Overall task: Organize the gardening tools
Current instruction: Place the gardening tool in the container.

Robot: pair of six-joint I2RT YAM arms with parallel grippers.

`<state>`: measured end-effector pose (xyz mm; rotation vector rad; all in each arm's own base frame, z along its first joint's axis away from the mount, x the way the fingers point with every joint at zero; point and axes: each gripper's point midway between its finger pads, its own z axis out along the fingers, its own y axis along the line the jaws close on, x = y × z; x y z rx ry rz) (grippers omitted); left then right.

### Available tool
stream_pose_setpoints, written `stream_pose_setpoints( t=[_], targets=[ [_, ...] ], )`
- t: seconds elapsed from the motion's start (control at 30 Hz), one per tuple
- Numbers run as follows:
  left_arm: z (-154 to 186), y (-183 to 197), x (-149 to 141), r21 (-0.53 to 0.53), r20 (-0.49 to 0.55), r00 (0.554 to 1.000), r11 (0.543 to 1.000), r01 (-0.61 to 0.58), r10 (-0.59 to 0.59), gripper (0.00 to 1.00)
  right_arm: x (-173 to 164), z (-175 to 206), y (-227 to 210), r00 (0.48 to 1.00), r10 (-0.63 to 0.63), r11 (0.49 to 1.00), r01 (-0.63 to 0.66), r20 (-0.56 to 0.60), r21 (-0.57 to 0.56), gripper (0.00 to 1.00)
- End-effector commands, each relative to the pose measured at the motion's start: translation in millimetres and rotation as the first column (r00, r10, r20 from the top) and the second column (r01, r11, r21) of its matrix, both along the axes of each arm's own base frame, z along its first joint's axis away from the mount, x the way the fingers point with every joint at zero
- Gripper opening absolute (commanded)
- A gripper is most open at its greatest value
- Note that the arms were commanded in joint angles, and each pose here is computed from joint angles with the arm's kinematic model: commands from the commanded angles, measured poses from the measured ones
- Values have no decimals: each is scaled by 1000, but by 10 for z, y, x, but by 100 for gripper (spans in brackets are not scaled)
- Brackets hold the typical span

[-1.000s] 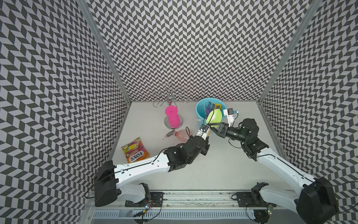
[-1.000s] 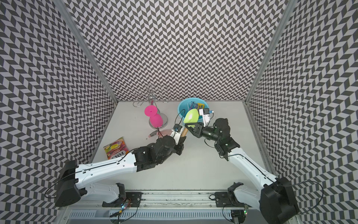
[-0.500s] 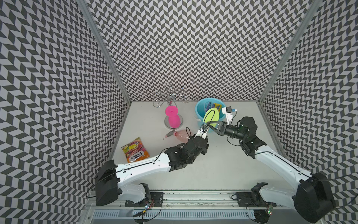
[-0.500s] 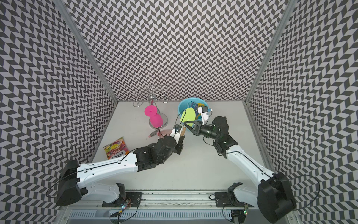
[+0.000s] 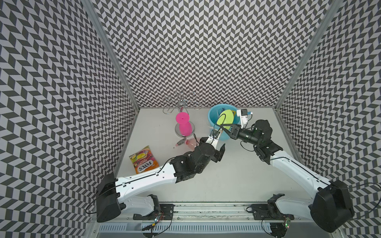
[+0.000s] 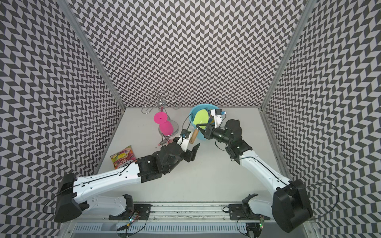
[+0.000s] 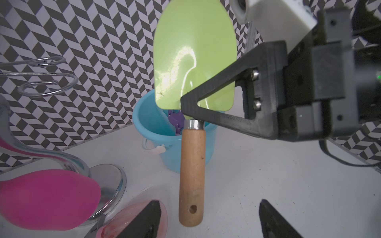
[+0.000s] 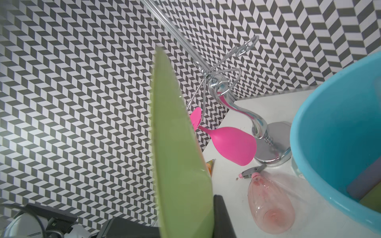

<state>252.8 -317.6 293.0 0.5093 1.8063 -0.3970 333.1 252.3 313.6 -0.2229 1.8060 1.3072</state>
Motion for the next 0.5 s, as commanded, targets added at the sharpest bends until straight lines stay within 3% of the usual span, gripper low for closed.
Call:
stream_pose_setpoints(
  t=[0.0, 0.23, 0.47],
  targets=[
    [69, 221, -11, -40, -14, 1000, 999, -23, 22, 78, 224, 271, -118, 991, -97, 995, 98, 90, -2, 0],
    [-10, 744, -22, -83, -78, 990, 989, -125, 119, 78, 781, 455, -459, 936, -322, 943, 331, 139, -40, 0],
    [-84, 1092, -100, -122, -119, 975, 971, -204, 190, 77, 1285, 388, -534, 885, -423, 884, 450, 193, -129, 0]
  ],
)
